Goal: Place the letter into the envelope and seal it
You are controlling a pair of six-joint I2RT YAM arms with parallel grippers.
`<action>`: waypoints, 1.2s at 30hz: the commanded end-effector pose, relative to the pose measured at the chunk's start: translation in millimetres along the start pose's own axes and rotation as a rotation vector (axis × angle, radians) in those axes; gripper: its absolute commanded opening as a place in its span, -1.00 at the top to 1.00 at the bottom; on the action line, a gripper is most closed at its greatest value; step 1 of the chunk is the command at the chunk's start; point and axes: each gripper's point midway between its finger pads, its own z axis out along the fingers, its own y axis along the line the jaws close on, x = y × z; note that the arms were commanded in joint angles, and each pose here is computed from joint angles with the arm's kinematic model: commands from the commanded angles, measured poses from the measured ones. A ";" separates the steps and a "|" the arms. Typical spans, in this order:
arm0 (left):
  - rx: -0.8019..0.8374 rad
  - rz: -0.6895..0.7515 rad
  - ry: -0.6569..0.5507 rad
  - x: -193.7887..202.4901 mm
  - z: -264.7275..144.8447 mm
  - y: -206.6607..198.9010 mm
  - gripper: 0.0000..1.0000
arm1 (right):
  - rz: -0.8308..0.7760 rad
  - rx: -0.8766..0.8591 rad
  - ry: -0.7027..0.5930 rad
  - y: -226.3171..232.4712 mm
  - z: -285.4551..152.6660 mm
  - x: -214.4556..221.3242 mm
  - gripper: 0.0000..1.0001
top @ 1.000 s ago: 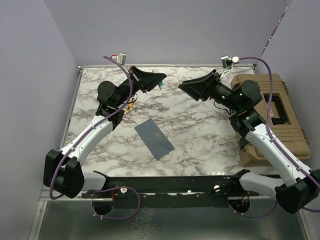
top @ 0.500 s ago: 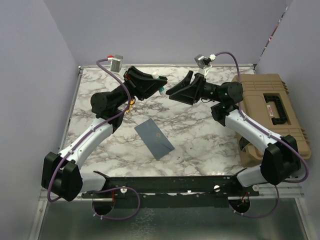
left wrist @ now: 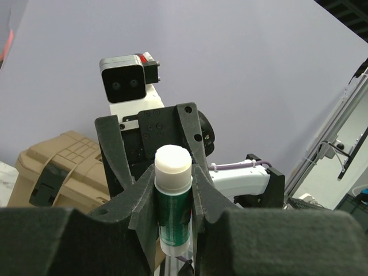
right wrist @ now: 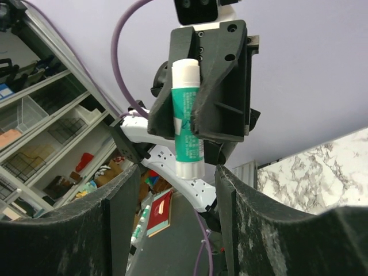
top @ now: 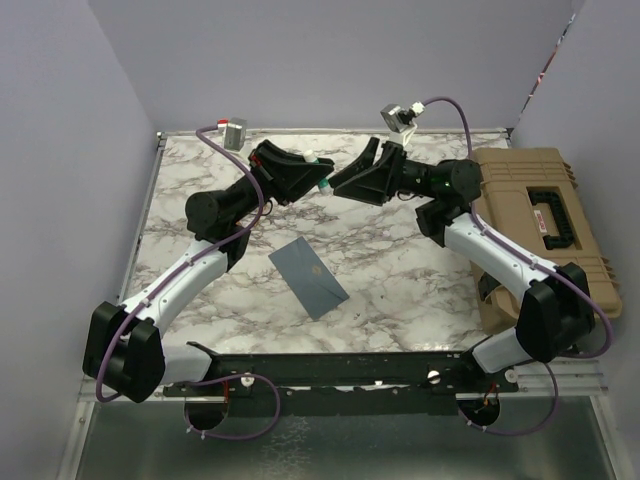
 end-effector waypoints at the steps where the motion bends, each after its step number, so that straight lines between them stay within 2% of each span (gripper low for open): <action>1: 0.027 0.031 -0.050 -9.2 -0.8 -12.7 1.00 | 0.001 0.048 0.013 -9.2 11.0 -1.5 -0.16; 4: 0.019 0.027 -0.055 -9.0 -1.4 -10.2 1.00 | -0.011 0.054 0.018 -9.2 13.5 -0.5 -0.14; 7: 0.009 0.026 -0.066 -9.6 -2.6 -8.2 1.00 | -0.004 0.036 0.032 -6.3 17.1 2.0 -0.02; 12: -0.002 0.048 -0.090 -13.3 -3.7 -7.5 1.00 | 0.003 0.053 0.049 -11.7 19.7 6.3 0.30; 16: -0.009 0.051 -0.105 -15.9 -4.1 -7.3 1.00 | -0.020 0.071 0.065 -16.2 20.9 8.7 0.48; 19: -0.020 0.054 -0.122 -18.3 -5.3 -6.6 1.00 | -0.068 0.104 0.087 -21.7 24.4 8.9 0.78; 22: -0.051 0.056 -0.142 -21.3 -7.1 -2.6 1.00 | -0.208 0.219 0.112 -42.6 25.4 5.5 0.98; 29: -0.205 0.024 -0.206 -30.4 -14.5 20.1 1.00 | -0.570 0.616 0.152 -98.1 9.4 -3.9 0.99; 36: -0.333 -0.072 -0.246 -34.0 -19.9 40.7 1.00 | -0.794 0.942 0.135 -123.9 -7.3 -22.1 0.99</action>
